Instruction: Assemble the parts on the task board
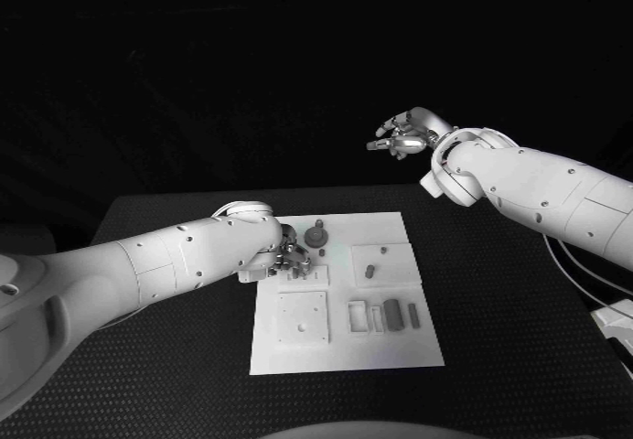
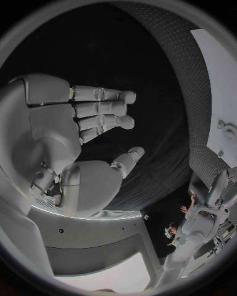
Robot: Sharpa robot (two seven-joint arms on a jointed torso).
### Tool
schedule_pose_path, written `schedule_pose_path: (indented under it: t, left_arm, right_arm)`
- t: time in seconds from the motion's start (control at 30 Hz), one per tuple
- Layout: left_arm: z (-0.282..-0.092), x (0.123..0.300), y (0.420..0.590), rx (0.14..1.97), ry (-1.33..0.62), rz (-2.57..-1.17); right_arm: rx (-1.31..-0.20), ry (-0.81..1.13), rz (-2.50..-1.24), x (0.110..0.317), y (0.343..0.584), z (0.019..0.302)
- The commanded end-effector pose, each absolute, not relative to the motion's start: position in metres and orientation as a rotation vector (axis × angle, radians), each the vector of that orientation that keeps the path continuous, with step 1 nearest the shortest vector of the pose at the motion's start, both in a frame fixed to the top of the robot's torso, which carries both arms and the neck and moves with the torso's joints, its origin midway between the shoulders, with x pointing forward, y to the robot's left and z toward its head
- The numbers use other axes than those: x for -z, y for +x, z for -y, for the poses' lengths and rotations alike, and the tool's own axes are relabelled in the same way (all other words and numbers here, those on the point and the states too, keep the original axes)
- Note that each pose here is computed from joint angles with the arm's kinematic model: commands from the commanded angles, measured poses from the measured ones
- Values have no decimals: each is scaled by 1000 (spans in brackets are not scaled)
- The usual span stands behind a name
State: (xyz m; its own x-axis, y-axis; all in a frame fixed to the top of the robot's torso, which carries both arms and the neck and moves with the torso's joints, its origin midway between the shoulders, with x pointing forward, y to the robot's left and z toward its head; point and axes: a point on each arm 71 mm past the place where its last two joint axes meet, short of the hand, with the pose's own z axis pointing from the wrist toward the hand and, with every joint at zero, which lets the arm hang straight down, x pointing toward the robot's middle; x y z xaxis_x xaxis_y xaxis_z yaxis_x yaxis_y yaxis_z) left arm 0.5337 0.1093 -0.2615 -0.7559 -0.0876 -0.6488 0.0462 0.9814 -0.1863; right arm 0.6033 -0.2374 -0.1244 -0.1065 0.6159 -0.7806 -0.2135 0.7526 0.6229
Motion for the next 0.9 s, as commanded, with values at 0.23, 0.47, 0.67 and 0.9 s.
schedule_pose_path:
  t: [0.23, 0.47, 0.67, 0.9]
  left_arm:
    - [-104, 261, 531, 274, -19, -2425]
    - [-103, 262, 530, 277, -4, -2441]
    - [-103, 262, 530, 277, -7, -2439]
    - [-101, 262, 529, 283, -2, -2439]
  right_arm:
    - [-767, 362, -1538, 126, 604, 234]
    - [-773, 363, -1542, 126, 604, 233]
    - [-777, 366, -1543, 126, 605, 233]
    - [-780, 366, -1544, 126, 605, 232]
